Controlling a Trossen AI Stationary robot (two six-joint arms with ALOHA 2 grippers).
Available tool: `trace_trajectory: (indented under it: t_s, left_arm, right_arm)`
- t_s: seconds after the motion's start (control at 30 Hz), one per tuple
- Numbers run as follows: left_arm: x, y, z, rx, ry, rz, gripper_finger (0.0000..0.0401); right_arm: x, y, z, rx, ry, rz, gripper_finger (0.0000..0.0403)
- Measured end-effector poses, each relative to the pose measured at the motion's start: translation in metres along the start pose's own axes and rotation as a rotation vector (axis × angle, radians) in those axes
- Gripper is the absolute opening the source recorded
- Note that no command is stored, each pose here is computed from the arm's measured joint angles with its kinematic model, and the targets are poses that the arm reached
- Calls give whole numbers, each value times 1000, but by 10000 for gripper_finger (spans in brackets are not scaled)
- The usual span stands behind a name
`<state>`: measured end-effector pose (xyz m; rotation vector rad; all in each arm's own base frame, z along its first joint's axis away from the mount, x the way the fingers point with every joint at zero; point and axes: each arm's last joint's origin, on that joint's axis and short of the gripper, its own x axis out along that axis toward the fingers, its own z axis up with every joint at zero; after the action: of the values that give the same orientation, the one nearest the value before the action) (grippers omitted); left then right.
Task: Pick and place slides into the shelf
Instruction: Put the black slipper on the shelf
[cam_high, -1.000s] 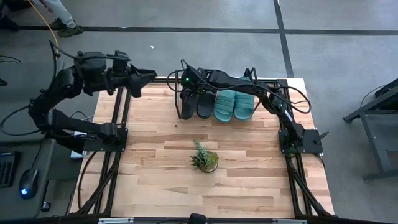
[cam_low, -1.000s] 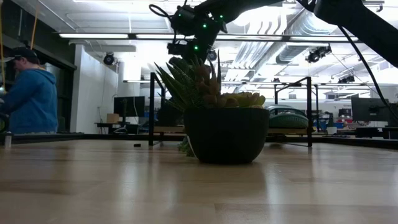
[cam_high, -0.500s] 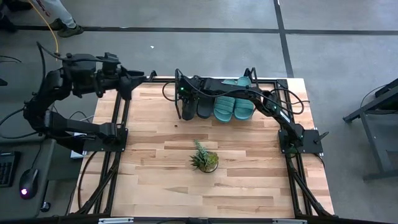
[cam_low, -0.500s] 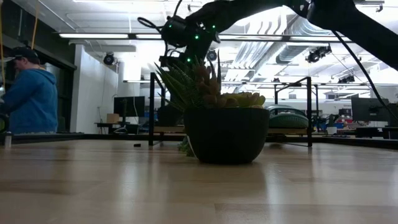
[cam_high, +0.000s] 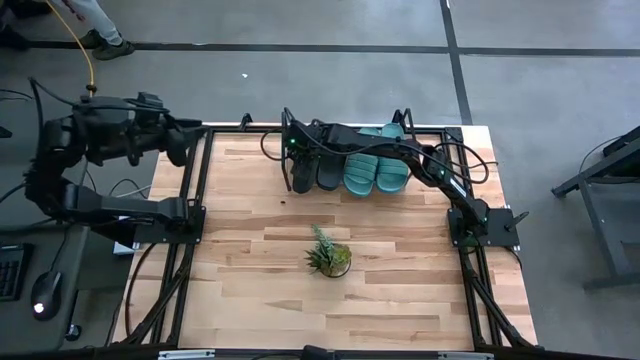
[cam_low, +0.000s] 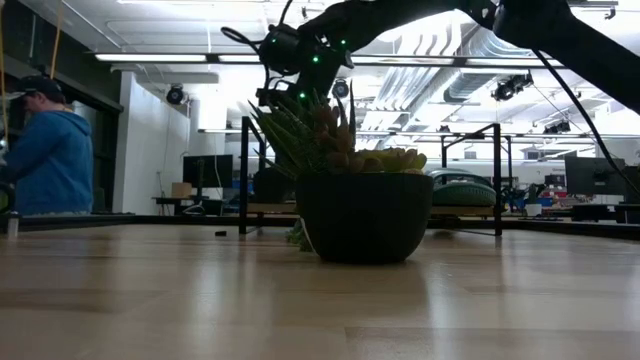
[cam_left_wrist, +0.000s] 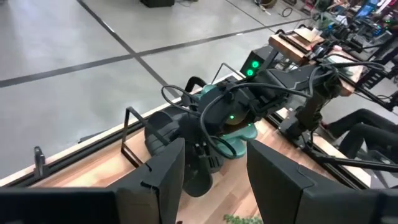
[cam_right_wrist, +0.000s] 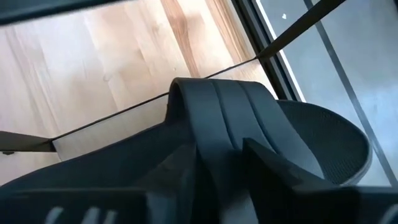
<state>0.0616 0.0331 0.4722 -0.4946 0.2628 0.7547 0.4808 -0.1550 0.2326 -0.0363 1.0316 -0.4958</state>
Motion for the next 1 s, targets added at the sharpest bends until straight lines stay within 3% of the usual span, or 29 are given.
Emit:
trace_trajectory:
  t_s: [0.37, 0.67, 1.0]
  left_arm:
    - [-11, 6, -2, 0, -35, 16, 156]
    - [-10, 7, -4, 2, -18, 34, 156]
    - [-10, 8, -4, 3, -22, 56, 156]
  right_arm:
    - [1, 0, -1, 4, 4, 51, 7]
    - [-1, 0, 0, -17, 6, 57, 0]
    - [-29, -15, 25, -12, -116, 26, 1]
